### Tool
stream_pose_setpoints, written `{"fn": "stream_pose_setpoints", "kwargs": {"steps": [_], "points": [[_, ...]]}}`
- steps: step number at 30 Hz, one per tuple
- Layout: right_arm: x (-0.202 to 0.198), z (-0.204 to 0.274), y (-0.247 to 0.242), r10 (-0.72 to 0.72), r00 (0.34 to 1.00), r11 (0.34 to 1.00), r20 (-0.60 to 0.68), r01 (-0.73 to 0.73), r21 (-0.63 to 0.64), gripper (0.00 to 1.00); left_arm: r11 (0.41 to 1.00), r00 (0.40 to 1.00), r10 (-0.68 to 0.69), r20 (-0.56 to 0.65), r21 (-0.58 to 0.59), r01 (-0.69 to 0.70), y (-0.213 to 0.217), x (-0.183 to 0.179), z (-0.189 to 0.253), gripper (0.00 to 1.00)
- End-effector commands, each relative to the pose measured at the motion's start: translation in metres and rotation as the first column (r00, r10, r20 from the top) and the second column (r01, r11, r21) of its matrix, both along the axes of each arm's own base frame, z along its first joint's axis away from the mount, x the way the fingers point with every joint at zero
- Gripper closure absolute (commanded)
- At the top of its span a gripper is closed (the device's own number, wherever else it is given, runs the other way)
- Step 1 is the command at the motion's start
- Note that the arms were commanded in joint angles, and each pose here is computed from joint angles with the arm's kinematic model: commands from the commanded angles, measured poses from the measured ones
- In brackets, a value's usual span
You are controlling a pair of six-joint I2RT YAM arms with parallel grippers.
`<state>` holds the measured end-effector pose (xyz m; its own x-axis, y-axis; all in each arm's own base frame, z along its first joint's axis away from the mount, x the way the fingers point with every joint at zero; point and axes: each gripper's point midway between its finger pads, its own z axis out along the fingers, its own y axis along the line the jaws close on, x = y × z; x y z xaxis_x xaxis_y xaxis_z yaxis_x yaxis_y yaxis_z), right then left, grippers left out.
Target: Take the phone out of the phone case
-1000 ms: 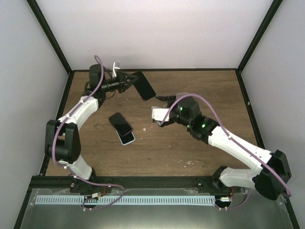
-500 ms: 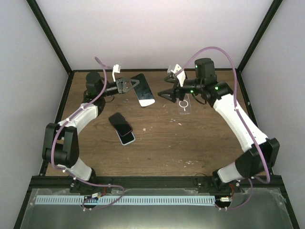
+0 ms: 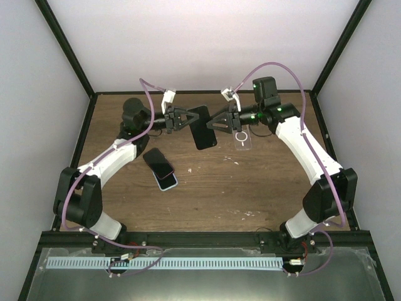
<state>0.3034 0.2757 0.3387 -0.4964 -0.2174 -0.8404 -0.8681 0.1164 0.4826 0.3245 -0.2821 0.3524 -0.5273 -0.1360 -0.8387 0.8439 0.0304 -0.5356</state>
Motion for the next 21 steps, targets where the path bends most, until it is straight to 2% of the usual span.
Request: {"fn": "stream_pose_setpoints", "kwargs": {"steps": [1, 15, 17, 21], "points": [[-0.007, 0.009, 0.001, 0.047, 0.999, 0.998, -0.013, -0.046, 0.041, 0.55, 1.000, 0.989, -0.017, 0.145, -0.008, 0.019, -0.006, -0.012, 0.024, 1.00], [-0.021, 0.002, 0.000, 0.095, 0.995, 0.994, -0.017, -0.094, 0.054, 0.99, 0.999, 0.991, -0.039, 0.132, 0.026, 0.036, -0.019, -0.011, 0.019, 0.99], [-0.021, 0.002, 0.000, 0.092, 0.996, 0.995, -0.020, -0.091, 0.052, 0.99, 0.999, 0.992, -0.023, 0.125, 0.045, 0.017, -0.020, -0.008, 0.015, 0.88], [-0.023, -0.008, -0.009, 0.074, 0.994, 0.996, -0.080, -0.070, 0.051, 0.99, 0.988, 0.993, 0.036, 0.114, 0.148, -0.052, -0.016, 0.001, 0.004, 0.54]]}}
